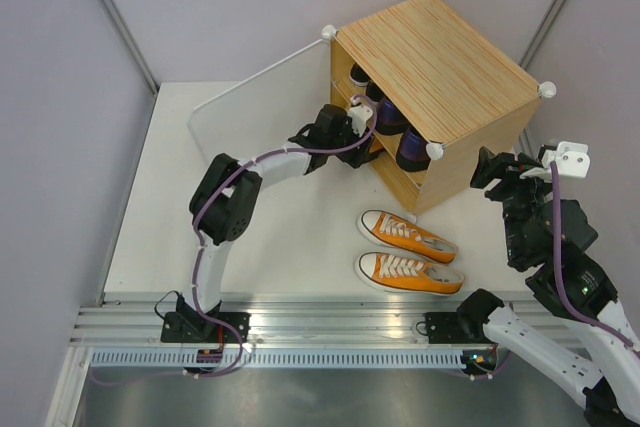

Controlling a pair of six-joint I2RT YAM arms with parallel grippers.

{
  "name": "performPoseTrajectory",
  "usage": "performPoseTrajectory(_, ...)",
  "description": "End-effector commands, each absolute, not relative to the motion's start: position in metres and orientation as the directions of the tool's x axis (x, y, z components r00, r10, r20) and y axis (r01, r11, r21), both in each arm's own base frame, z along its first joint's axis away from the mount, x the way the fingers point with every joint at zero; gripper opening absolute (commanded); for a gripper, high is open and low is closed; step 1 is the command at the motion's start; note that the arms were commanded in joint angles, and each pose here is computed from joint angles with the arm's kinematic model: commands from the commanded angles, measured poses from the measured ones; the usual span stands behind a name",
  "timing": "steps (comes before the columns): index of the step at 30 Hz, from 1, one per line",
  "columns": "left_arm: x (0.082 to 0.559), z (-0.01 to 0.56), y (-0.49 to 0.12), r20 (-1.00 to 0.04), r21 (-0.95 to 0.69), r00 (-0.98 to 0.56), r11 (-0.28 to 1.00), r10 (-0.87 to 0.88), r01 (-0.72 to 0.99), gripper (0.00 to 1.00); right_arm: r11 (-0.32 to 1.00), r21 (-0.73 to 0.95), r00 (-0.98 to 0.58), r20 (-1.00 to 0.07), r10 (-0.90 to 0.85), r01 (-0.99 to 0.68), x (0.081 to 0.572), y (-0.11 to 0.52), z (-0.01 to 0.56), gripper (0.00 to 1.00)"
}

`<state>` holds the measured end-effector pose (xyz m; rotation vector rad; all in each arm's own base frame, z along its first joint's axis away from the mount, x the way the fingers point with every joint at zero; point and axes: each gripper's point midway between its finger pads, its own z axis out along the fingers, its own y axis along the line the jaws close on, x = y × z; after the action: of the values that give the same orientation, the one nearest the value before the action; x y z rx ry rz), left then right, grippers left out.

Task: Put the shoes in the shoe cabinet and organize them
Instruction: Place the shoe in the shoe cabinet.

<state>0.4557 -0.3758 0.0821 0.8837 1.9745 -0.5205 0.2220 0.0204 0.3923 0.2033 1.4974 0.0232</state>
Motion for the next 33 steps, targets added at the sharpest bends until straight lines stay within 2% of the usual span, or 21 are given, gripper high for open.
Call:
performPoseTrajectory(1, 0.482, 0.133, -0.398, -0.936, -0.016, -0.252, 0.683, 0.247, 0.73, 0.34, 0.98, 0.158, 0.098, -0.984, 0.147, 0.119, 0.222, 0.019, 0.398, 0.73)
performPoseTrajectory(23, 0.499, 0.119, -0.411, -0.949, -0.054, -0.26, 0.723, 0.177, 0.689, 0.43, 0.982, 0.138, 0.089, -0.988, 0.127, 0.128, 0.224, 0.021, 0.397, 0.73)
performPoseTrajectory(27, 0.496, 0.11, -0.409, -0.943, -0.06, -0.277, 0.724, 0.185, 0.687, 0.59, 0.982, 0.137, 0.087, -0.988, 0.126, 0.128, 0.225, 0.022, 0.396, 0.73)
performPoseTrajectory(33, 0.489, 0.11, -0.399, -0.941, -0.053, -0.281, 0.739, 0.188, 0.671, 0.71, 0.98, 0.143, 0.091, -0.987, 0.131, 0.136, 0.225, 0.02, 0.396, 0.73)
